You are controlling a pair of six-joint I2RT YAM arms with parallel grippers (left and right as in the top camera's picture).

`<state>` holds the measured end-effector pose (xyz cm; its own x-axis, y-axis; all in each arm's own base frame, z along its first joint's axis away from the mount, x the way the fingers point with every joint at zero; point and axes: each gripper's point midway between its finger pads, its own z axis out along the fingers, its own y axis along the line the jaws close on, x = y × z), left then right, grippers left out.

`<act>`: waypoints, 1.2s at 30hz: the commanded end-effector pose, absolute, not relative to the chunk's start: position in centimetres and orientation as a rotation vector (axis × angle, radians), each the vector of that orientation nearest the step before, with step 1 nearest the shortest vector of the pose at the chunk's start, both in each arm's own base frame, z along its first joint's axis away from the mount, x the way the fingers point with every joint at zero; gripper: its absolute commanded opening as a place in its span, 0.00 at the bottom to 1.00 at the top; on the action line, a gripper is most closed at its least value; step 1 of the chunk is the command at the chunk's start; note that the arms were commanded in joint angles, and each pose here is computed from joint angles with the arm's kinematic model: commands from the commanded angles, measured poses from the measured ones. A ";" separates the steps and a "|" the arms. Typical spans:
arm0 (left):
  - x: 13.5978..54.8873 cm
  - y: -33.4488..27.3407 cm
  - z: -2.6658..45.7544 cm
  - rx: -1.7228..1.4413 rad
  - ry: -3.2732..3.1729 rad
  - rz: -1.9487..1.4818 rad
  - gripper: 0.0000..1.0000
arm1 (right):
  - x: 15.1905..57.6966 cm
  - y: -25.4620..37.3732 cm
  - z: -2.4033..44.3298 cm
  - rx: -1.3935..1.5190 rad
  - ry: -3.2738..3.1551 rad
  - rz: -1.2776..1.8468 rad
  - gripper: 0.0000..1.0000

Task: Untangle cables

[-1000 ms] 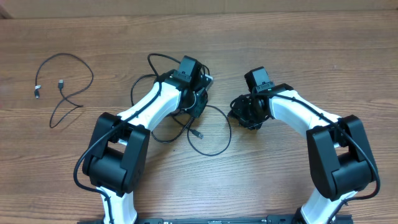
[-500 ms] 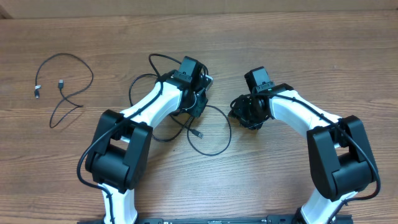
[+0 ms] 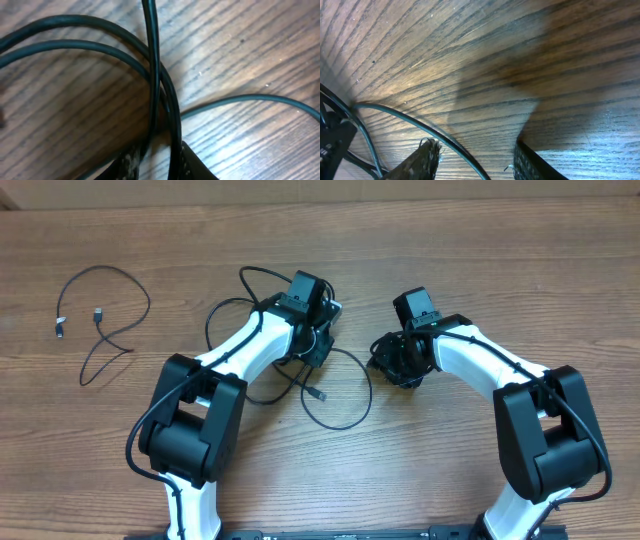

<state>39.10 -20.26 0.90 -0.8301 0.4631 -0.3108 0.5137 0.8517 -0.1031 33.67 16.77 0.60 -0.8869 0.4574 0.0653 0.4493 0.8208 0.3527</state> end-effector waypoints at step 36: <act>39.1 -22.1 8.7 0.650 2.739 -0.714 0.04 | 33.6 15.9 -0.1 0.742 2.973 0.482 0.48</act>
